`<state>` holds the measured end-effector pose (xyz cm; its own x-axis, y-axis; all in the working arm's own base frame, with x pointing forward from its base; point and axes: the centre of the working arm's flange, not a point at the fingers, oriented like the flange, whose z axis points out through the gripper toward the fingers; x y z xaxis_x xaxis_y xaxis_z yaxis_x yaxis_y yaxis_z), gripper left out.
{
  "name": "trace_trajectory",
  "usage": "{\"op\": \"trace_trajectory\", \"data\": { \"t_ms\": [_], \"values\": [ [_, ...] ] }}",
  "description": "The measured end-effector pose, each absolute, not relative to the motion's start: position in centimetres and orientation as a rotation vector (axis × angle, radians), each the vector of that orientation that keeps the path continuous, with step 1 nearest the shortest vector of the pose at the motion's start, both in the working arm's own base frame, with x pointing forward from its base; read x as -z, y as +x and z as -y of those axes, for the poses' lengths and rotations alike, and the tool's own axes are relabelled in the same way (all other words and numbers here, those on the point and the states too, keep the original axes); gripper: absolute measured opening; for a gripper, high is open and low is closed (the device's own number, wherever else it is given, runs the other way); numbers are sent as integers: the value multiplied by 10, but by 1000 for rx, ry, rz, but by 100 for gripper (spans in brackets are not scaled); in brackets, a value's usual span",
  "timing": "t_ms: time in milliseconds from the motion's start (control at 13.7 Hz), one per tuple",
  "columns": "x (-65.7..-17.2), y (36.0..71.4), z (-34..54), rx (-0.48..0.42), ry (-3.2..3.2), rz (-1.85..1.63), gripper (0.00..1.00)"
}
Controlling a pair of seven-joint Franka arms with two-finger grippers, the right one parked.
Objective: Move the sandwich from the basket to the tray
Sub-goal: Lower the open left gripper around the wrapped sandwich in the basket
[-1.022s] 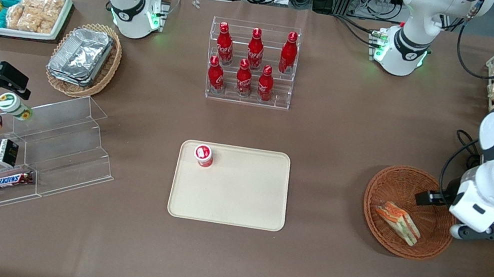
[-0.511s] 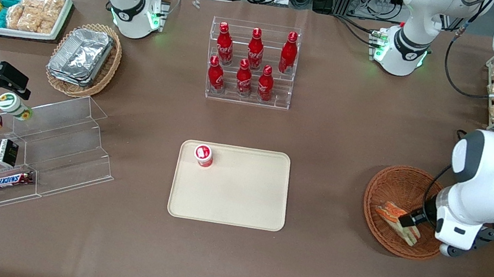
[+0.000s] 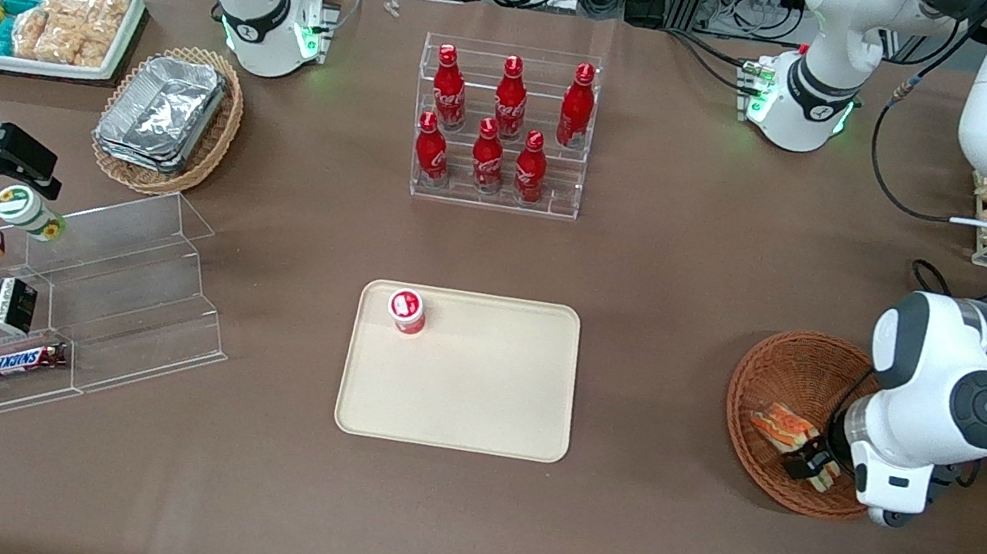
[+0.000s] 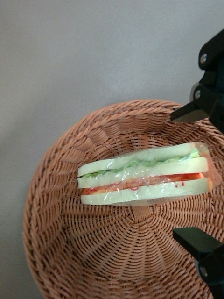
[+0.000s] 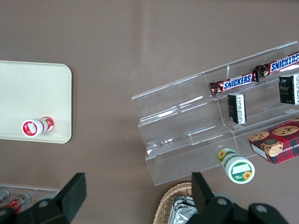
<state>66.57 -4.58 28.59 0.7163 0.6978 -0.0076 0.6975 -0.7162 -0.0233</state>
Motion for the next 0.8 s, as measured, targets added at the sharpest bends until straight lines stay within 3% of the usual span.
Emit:
{"op": "trace_trajectory", "data": {
  "t_ms": [803],
  "values": [
    [-241, 657, 41, -29, -2881, 1190, 98]
  ]
}}
